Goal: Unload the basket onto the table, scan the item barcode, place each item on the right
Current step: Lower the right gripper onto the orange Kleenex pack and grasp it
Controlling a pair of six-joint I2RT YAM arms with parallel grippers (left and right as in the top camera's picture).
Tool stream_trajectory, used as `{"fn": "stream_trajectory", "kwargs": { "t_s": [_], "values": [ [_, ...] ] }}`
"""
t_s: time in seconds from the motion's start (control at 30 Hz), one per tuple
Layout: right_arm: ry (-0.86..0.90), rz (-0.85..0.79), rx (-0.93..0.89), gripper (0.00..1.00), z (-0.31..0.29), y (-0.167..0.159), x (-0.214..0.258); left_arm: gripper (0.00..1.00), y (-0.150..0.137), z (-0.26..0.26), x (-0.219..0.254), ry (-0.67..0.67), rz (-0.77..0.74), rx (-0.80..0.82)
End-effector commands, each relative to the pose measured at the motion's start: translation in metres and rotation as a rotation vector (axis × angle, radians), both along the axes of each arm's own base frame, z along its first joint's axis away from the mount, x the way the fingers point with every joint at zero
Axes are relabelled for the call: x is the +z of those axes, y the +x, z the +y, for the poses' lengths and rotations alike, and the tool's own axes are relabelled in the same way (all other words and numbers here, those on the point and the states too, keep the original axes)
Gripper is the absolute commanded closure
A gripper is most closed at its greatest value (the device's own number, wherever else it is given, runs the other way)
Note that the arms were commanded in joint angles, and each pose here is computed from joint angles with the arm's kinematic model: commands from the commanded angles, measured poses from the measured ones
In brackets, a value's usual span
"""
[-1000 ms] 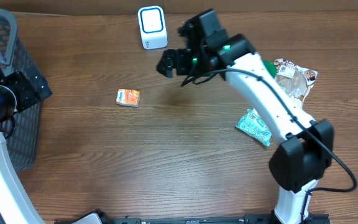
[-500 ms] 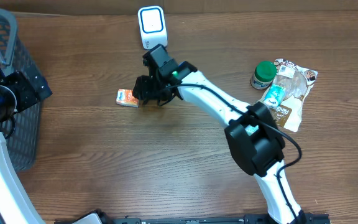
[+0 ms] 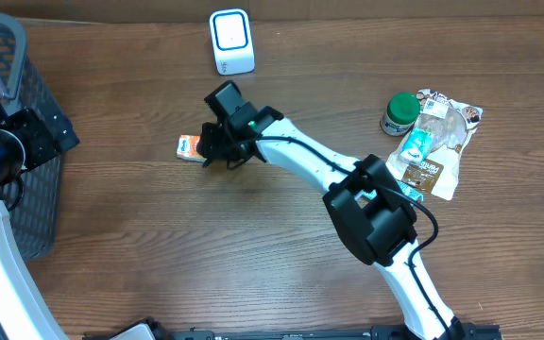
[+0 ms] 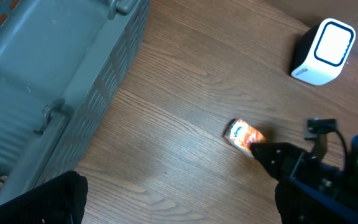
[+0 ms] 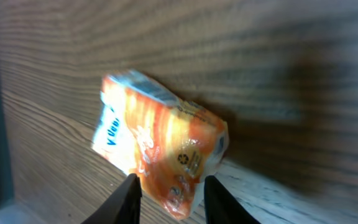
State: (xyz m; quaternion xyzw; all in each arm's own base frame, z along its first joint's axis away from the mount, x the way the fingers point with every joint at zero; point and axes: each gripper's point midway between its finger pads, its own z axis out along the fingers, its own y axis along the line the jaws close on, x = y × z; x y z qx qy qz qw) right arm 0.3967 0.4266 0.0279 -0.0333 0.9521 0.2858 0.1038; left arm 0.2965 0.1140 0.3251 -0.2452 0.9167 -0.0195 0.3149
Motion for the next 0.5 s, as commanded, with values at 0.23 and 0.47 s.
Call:
{"fn": "stream_trajectory", "kwargs": {
  "t_s": [0.23, 0.47],
  "values": [
    [-0.062, -0.029, -0.021, 0.8, 0.0, -0.001, -0.015, 0.0, 0.001, 0.0, 0.002, -0.007, -0.009, 0.001],
    [-0.101, -0.048, -0.042, 0.96, -0.007, 0.001, -0.022, 0.0, 0.001, 0.0, 0.002, -0.007, -0.009, 0.001]
  ]
}}
